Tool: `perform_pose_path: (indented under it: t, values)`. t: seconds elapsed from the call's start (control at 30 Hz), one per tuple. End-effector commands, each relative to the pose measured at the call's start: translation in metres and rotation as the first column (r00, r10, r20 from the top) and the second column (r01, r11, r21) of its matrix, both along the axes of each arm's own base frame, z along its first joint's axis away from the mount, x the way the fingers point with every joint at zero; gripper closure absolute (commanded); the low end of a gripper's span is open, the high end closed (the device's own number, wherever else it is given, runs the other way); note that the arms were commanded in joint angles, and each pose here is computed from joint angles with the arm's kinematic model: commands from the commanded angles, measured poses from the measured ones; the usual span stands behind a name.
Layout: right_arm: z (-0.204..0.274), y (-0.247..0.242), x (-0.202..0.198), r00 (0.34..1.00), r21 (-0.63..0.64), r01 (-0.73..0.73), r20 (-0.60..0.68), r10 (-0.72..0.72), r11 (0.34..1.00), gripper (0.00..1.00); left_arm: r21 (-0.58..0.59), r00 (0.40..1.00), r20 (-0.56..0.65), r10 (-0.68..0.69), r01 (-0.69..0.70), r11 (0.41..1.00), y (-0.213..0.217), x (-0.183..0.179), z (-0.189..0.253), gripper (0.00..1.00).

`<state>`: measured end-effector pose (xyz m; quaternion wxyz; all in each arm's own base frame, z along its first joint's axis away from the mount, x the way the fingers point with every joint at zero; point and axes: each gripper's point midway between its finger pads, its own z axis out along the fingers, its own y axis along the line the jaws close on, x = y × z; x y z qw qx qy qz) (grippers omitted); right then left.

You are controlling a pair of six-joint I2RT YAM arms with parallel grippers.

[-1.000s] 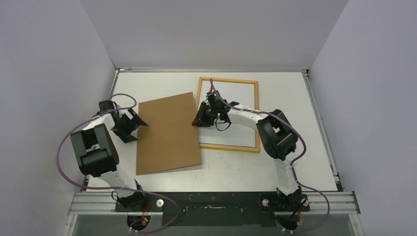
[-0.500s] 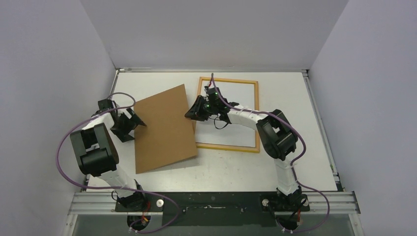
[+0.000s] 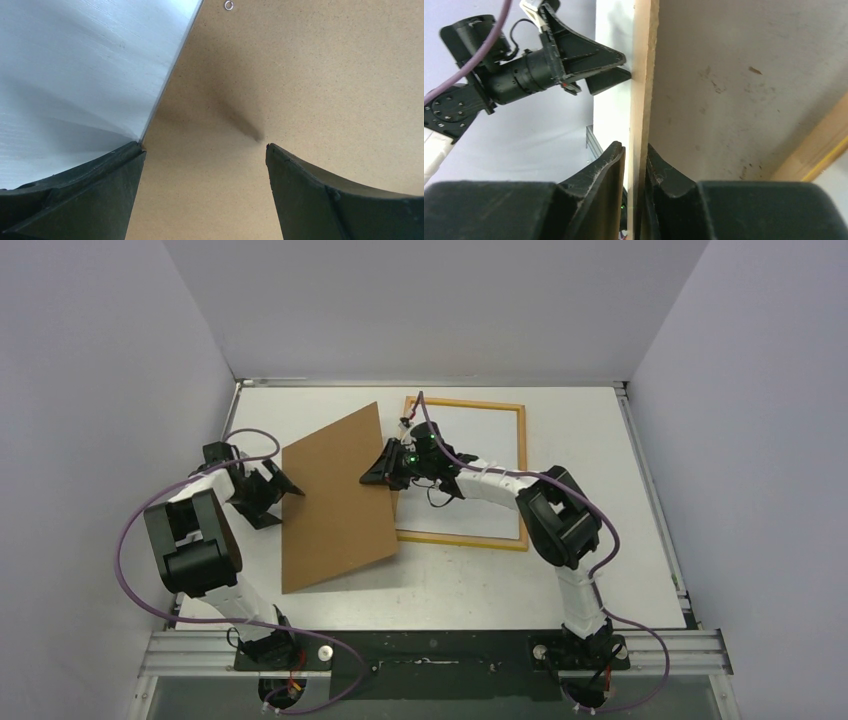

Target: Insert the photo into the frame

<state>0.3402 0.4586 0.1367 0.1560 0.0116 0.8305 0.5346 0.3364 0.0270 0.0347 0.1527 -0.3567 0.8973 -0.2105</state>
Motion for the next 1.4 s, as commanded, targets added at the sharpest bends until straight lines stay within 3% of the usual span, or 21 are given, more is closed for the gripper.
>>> perform_pose_path:
  t: [0.0, 0.17, 0.4, 0.67, 0.8, 1.0, 1.17, 1.37]
  values:
    - [0.042, -0.002, -0.005, 0.994, 0.003, -0.021, 0.106, 0.021, 1.0, 0.85, -0.042, 1.0, 0.012, -0.021, 0.021, 0.999, -0.01, 0.001, 0.008, 0.1]
    - [0.038, -0.009, -0.003, 0.994, -0.073, -0.009, 0.11, 0.017, 0.997, 0.99, -0.007, 1.0, 0.024, -0.02, 0.02, 1.0, -0.003, 0.001, 0.015, 0.1]
    - [0.072, -0.006, 0.0, 0.99, -0.06, -0.017, 0.141, 0.025, 0.998, 1.0, 0.099, 0.996, 0.09, -0.025, 0.016, 0.995, 0.016, 0.008, 0.056, 0.09]
    - [0.127, -0.015, 0.002, 0.97, -0.079, -0.004, 0.244, 0.023, 0.997, 1.0, 0.189, 0.942, 0.335, -0.026, -0.04, 0.981, 0.025, 0.04, 0.154, 0.03]
    - [0.179, -0.021, -0.002, 0.923, -0.027, 0.016, 0.386, -0.004, 0.999, 1.0, 0.184, 0.894, 0.443, -0.062, -0.023, 0.983, 0.012, 0.054, 0.204, 0.03]
    - [0.218, -0.035, -0.004, 0.856, -0.063, 0.063, 0.516, -0.021, 0.996, 1.0, 0.123, 0.786, 0.612, -0.094, 0.023, 0.992, -0.024, 0.07, 0.27, 0.03]
    - [0.23, -0.051, -0.004, 0.794, -0.132, 0.132, 0.607, -0.025, 0.983, 1.0, 0.063, 0.649, 0.754, -0.099, 0.079, 0.995, -0.058, 0.082, 0.328, 0.03]
    - [0.234, -0.077, 0.009, 0.63, -0.333, 0.311, 0.774, 0.069, 0.89, 1.0, 0.072, 0.443, 0.886, -0.134, 0.154, 0.985, -0.113, 0.079, 0.402, 0.03]
